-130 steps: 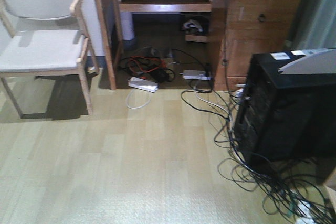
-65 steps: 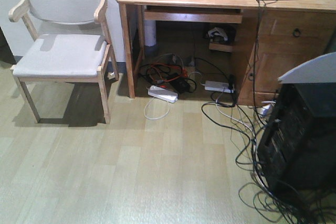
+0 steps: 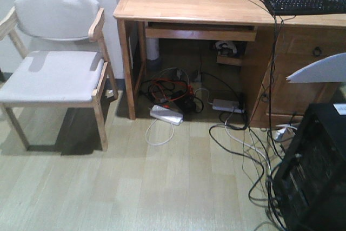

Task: Grab stapler and paper to desk for stapling
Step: 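Drive the base across the room to the wooden desk with monitor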

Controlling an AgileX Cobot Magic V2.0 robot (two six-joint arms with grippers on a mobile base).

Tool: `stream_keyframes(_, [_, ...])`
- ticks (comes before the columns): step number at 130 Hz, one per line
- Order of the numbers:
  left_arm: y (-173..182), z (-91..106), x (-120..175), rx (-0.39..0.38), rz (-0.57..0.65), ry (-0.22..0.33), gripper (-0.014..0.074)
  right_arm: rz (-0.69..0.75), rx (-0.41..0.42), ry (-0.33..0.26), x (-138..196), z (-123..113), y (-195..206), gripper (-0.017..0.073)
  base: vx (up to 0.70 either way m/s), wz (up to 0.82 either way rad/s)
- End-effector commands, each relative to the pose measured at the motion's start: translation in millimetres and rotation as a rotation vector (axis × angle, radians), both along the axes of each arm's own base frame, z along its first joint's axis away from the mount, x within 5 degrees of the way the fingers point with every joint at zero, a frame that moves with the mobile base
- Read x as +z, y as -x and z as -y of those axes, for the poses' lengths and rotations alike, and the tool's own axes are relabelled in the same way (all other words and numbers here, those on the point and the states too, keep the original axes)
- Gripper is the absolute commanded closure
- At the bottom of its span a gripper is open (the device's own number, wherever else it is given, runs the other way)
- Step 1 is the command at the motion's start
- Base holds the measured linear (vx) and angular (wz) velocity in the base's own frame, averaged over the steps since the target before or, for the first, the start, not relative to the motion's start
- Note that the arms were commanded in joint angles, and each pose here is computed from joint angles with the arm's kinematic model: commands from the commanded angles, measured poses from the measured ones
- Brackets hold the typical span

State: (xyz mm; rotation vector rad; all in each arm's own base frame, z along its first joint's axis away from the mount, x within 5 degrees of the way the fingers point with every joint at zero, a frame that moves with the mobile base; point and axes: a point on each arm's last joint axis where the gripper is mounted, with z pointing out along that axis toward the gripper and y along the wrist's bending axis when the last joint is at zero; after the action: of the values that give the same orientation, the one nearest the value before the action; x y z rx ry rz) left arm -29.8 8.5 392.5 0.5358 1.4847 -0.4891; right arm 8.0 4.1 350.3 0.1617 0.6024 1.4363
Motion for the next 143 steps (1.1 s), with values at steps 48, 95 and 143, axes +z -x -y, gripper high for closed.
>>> stream_keyframes(48, [0.3,-0.9,16.9,-0.001,0.093,0.081,0.0600,0.052,-0.011,-0.011,9.5,1.5,4.1,0.0565,0.44,-0.05])
stream_keyframes(95, [0.3,-0.9,16.9,-0.001,0.093,0.081,0.0600,0.054,-0.011,-0.012,9.6,1.5,4.3,0.0565,0.47,-0.03])
stream_keyframes(143, [0.3,-0.9,16.9,-0.001,0.093,0.081,0.0600,0.059,-0.010,-0.015,9.8,1.7,4.7,0.0565,0.47,-0.02])
